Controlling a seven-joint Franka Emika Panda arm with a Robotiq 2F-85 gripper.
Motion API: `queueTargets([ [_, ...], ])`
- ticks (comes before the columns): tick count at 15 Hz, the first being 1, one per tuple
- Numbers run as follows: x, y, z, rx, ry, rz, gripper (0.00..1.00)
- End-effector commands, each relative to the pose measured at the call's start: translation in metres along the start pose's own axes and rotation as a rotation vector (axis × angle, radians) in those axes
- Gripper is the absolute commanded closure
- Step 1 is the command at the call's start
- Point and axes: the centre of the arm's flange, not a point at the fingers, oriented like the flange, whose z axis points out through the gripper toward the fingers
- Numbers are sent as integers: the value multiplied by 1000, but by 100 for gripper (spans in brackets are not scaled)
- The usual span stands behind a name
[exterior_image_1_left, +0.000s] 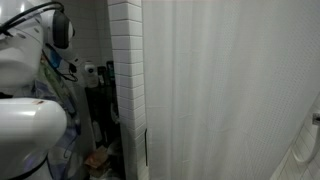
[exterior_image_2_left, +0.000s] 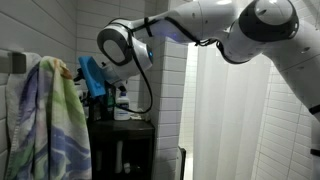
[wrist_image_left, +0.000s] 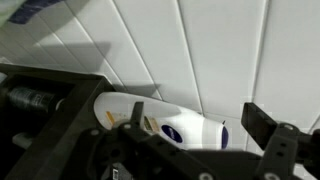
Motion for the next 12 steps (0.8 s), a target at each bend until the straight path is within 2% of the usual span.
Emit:
queueTargets([
  [1,-11,-20,17,59,10,30,0],
  [5,-16,-34,24,96,16,47,0],
  [8,-17,-36,30,131,61,58,0],
  [12,-30,-37,42,130,61,166,0],
])
